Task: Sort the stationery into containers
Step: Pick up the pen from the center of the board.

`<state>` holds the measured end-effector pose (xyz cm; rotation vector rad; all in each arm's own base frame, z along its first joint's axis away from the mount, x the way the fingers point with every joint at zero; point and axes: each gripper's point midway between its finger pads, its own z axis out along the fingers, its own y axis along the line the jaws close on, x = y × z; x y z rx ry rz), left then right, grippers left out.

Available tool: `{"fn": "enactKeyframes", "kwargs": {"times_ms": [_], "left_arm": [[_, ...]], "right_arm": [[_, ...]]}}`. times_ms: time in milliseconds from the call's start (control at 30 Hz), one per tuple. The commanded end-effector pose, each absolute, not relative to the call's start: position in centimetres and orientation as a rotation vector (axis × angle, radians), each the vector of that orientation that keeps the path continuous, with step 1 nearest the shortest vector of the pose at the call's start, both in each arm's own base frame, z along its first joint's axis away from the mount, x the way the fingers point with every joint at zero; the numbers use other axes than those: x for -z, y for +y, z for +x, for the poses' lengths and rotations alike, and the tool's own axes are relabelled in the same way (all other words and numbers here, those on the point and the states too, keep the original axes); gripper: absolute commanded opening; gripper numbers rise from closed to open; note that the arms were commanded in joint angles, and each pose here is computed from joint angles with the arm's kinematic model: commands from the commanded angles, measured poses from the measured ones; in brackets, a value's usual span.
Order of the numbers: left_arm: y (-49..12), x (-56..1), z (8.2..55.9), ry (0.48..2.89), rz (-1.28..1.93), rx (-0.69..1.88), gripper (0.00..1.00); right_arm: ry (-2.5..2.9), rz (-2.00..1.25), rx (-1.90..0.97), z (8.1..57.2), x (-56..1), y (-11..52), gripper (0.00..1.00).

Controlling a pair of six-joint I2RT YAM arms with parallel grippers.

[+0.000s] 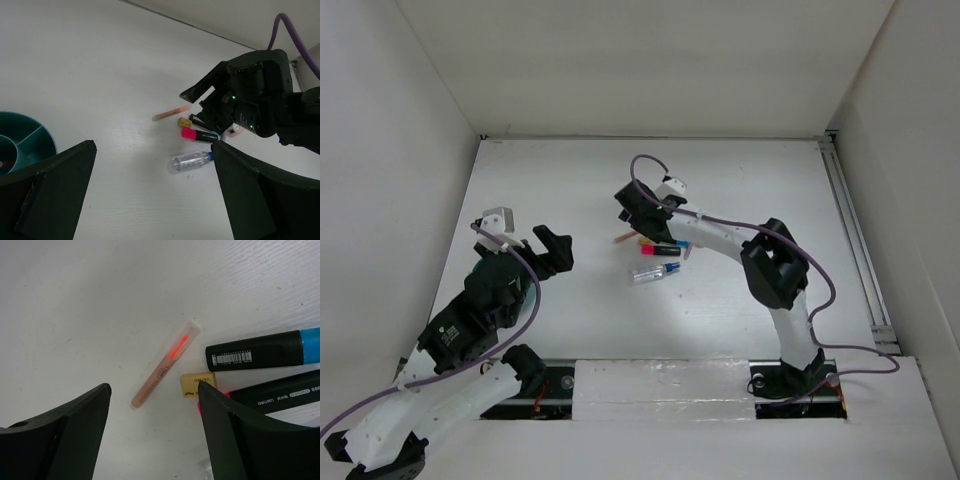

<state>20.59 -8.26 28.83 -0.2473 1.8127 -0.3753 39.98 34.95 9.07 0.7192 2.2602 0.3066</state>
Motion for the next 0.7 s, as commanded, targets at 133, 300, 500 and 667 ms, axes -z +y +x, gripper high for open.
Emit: {"fn": "enactKeyframes", "kwargs": {"times_ms": [133,300,500,667], "left_arm": [[-8.7,-29.4,20.7,1.790,-0.234,0.404,1.00],[-8.3,-29.7,20.5,1.772,-0.247,0.407,1.00],[-8.3,-29.7,20.5,1.772,-0.247,0.407,1.00],[-8.3,-29.7,20.5,1.772,-0.247,0.407,1.00]], "right_arm": [[2.234,0.718,-0.312,41.3,-9.3,36.3,0.76],[2.235,0.738,-0.311,42.2,-8.5,36.0,0.76],[2.252,0.724,-0.303,42.5,-7.2,36.5,0.75],[2.254,0.732,-0.289,43.0,-6.5,36.2,0.75]]}}
